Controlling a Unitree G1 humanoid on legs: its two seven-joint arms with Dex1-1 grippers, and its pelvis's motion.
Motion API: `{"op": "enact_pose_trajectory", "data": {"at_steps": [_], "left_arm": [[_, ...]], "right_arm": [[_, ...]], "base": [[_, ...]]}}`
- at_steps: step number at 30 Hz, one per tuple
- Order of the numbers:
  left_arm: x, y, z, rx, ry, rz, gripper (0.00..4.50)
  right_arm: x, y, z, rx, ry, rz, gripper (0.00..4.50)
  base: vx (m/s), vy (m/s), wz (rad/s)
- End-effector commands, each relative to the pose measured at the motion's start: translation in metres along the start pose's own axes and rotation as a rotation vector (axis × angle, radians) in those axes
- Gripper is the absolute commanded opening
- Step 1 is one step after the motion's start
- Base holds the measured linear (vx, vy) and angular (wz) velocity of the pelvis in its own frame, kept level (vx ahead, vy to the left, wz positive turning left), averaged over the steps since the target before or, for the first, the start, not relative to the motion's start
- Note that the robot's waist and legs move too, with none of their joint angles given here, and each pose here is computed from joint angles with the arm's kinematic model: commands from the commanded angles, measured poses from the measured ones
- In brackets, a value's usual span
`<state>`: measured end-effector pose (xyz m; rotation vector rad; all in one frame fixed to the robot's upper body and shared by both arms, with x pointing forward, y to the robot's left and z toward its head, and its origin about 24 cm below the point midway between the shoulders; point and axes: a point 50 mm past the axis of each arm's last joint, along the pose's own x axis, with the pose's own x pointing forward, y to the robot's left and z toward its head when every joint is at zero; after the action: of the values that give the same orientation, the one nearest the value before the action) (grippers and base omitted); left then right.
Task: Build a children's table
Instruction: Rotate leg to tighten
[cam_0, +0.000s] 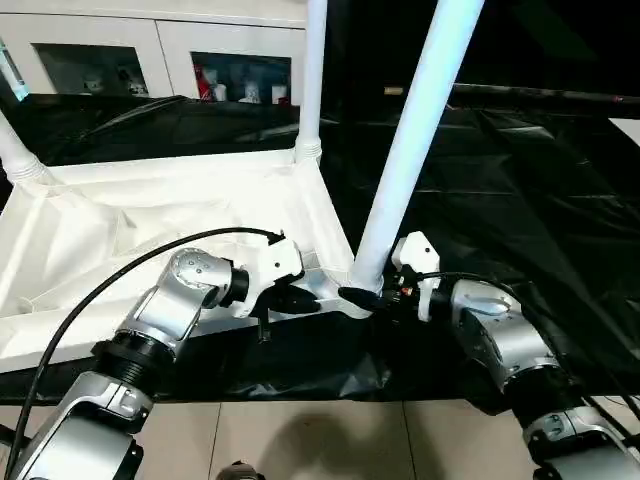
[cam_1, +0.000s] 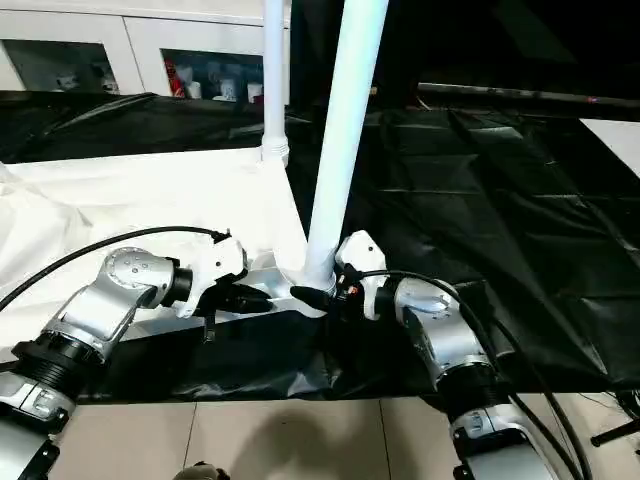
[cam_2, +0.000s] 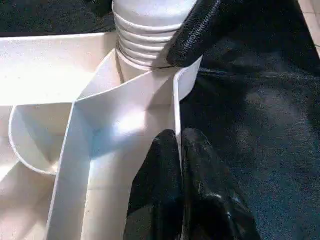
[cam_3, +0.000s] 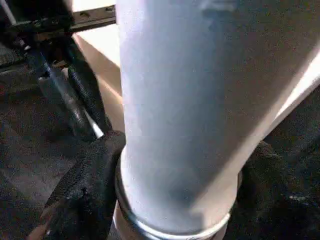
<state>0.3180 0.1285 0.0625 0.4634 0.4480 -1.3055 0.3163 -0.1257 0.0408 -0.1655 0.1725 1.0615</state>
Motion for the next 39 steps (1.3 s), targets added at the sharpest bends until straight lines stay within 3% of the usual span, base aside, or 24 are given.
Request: {"op": "enact_pose_trajectory", "data": {"at_steps": [1,8,12,13,17,27,30,33,39], "left_arm": [[0.009,-0.004,0.004,0.001,-0.014,-0.023,0.00],[0.030,0.016,0.012,-0.090,-0.030,0.184,0.00],[0.039,0.026,0.018,-0.152,-0.022,0.309,0.00],[0.045,0.032,0.023,-0.192,-0.013,0.394,0.00],[0.055,0.035,0.030,-0.184,0.004,0.445,0.00],[0.057,0.033,0.023,-0.143,0.016,0.423,0.00],[0.057,0.033,0.023,-0.137,0.008,0.414,0.00],[0.054,0.033,0.021,-0.116,-0.005,0.393,0.00],[0.044,0.037,0.016,-0.112,-0.023,0.401,0.00]], "right_arm": [[-0.003,-0.009,-0.007,0.047,0.031,-0.112,2.81],[0.012,-0.013,-0.028,0.205,0.098,-0.424,2.77],[0.021,-0.018,-0.030,0.270,0.119,-0.598,2.77],[0.027,-0.021,-0.029,0.316,0.133,-0.717,2.77],[0.041,-0.023,-0.019,0.350,0.132,-0.809,2.77],[0.054,-0.021,-0.007,0.378,0.048,-0.761,2.77],[0.054,-0.022,-0.003,0.376,0.011,-0.740,3.47],[0.052,-0.026,0.006,0.334,-0.039,-0.710,3.72],[0.035,-0.032,0.016,0.240,-0.122,-0.627,3.72]], "base": [[0.000,0.000,0.00],[0.000,0.000,0.00],[0.000,0.000,0.00],[0.000,0.000,0.00],[0.000,0.000,0.00],[0.000,0.000,0.00],[0.000,0.000,0.00],[0.000,0.000,0.00],[0.000,0.000,0.00]]}}
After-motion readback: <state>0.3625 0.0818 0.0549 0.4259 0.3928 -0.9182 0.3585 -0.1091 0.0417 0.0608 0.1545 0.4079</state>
